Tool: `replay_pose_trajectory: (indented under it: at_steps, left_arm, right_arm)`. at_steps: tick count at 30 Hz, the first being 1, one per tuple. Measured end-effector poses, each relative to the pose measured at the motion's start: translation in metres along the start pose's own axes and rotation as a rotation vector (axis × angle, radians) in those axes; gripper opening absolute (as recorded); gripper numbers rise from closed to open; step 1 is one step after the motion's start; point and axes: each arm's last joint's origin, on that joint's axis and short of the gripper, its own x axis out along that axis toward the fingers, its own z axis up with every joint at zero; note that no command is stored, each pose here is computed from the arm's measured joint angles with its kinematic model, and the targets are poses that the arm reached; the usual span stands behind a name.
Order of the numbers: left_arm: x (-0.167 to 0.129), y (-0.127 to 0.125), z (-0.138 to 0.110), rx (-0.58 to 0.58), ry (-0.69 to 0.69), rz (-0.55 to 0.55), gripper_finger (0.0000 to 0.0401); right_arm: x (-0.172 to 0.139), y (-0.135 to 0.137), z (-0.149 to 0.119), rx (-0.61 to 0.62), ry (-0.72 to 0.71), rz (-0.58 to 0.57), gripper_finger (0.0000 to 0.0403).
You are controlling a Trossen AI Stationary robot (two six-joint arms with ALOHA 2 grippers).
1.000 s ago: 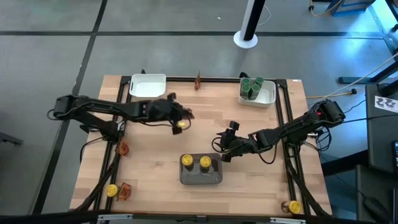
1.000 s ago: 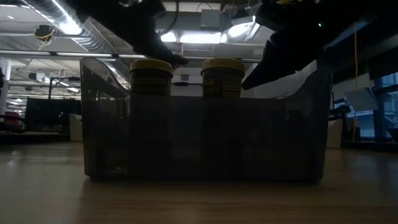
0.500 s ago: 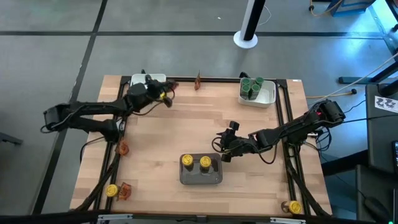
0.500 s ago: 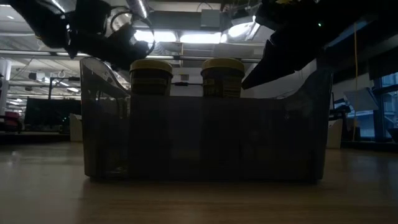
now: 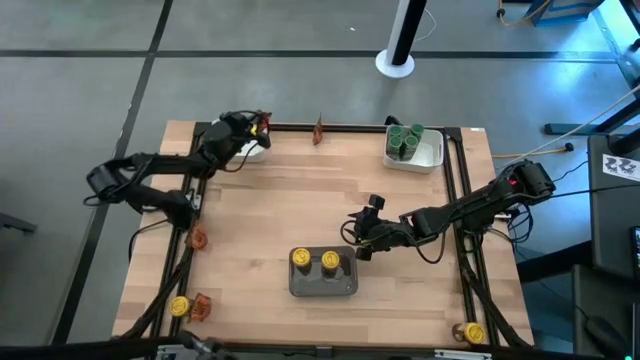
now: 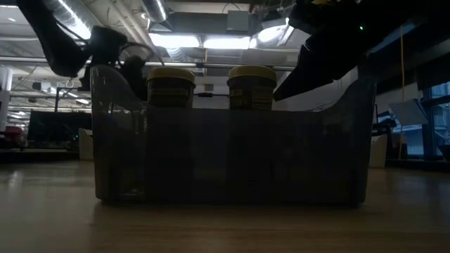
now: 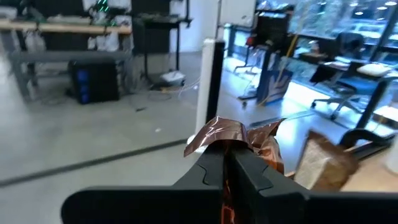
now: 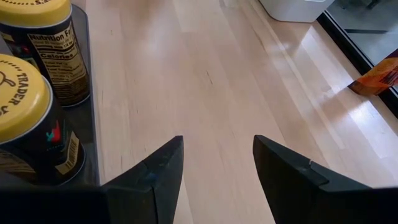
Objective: Sort spices by type
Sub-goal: Put the middle right orange seasoning bag into the left white bin
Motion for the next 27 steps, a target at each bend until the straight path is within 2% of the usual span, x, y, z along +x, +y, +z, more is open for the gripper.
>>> replay_pose_trajectory:
  at_steps: [14,27]
  left_arm:
    - [0.02,0.021,-0.036,0.006,0.143,0.106,0.0003]
    - [0.023,0.025,-0.047,-0.024,0.189,0.129,0.001]
  right_arm:
    - [0.0,0.0,0.0,-0.001,0.0,0.0,0.0195]
    - [0.0,0.0,0.0,-0.001,0.0,0.0,0.0195]
